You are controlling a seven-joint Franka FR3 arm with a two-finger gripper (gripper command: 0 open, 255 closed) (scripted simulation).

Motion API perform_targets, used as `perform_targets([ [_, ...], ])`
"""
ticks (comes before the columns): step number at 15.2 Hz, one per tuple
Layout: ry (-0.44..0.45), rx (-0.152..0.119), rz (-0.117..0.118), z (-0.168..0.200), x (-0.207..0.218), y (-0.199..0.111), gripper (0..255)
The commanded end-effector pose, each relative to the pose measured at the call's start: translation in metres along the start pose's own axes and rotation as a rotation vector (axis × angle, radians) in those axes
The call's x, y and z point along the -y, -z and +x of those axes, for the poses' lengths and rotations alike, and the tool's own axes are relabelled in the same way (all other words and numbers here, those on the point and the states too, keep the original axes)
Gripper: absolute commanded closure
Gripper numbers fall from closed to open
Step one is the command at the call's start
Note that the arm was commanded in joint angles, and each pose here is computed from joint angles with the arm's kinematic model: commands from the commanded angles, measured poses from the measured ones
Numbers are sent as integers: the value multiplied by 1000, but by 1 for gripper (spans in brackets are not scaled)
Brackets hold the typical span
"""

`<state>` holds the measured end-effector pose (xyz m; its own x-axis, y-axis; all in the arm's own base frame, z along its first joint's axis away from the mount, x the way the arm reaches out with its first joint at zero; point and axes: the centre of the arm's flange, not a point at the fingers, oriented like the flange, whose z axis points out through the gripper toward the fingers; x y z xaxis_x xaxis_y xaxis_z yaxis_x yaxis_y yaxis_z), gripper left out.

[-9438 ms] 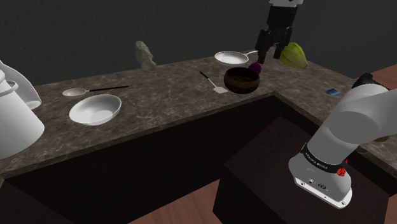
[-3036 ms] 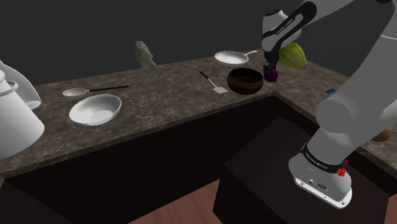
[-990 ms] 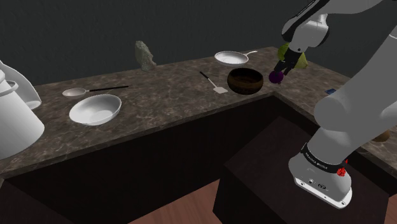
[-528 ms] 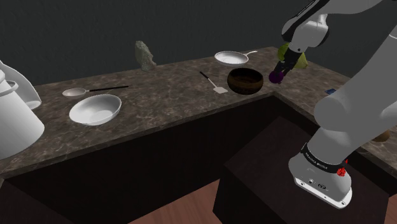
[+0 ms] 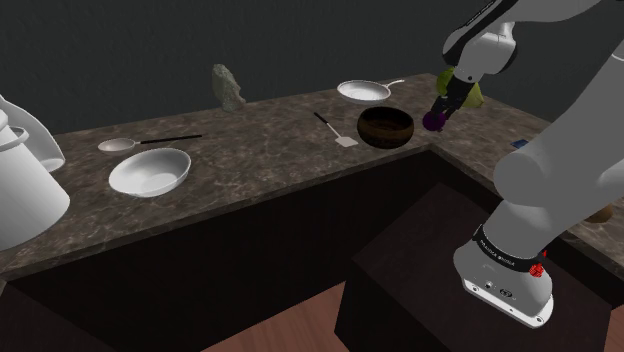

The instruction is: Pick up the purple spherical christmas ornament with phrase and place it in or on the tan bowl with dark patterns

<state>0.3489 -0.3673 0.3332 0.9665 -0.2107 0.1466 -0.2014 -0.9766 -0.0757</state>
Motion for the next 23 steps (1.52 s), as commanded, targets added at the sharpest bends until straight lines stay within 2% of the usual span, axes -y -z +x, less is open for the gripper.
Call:
perform_targets([
  [1, 0, 2, 1, 0, 1, 4, 255],
  [23, 0, 2, 1, 17, 9, 119, 255],
])
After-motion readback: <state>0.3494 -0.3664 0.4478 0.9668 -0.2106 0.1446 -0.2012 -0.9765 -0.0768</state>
